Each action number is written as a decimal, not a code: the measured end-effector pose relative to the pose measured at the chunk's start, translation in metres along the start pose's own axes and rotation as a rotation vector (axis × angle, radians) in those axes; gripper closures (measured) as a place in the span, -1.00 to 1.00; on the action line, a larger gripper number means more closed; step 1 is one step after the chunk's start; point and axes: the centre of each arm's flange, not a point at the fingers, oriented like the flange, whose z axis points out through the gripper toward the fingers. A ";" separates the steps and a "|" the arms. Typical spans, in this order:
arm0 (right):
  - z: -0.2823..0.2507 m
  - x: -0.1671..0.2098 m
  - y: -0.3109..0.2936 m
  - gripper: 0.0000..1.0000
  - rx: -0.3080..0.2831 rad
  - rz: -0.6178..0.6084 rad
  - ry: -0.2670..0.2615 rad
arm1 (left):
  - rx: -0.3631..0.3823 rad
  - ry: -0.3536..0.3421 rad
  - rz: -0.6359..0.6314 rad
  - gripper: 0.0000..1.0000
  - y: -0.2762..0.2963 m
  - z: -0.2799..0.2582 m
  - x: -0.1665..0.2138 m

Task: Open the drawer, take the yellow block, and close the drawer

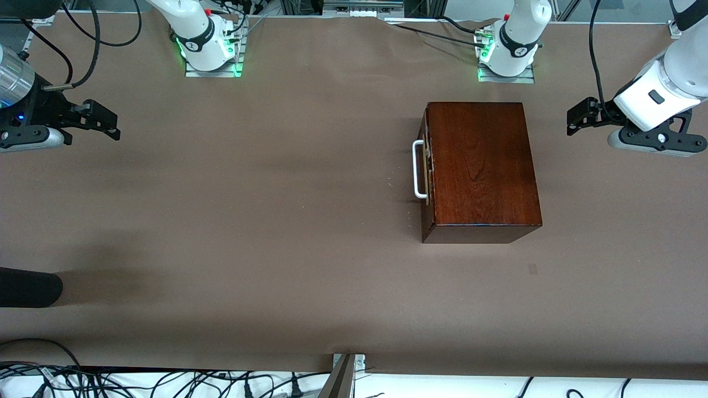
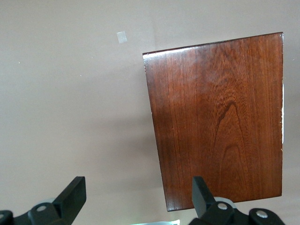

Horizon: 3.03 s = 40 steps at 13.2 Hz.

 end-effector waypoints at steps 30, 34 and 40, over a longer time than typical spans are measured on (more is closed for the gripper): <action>0.000 0.000 0.001 -1.00 0.000 0.001 0.001 | -0.086 -0.190 0.305 -1.00 0.294 0.149 0.064; 0.000 0.000 0.001 -1.00 0.000 0.001 0.001 | 0.038 -0.158 0.109 -1.00 0.369 0.199 0.049; 0.000 0.000 0.001 -1.00 0.000 0.001 0.001 | 0.208 -0.068 -0.051 -1.00 0.383 0.231 0.052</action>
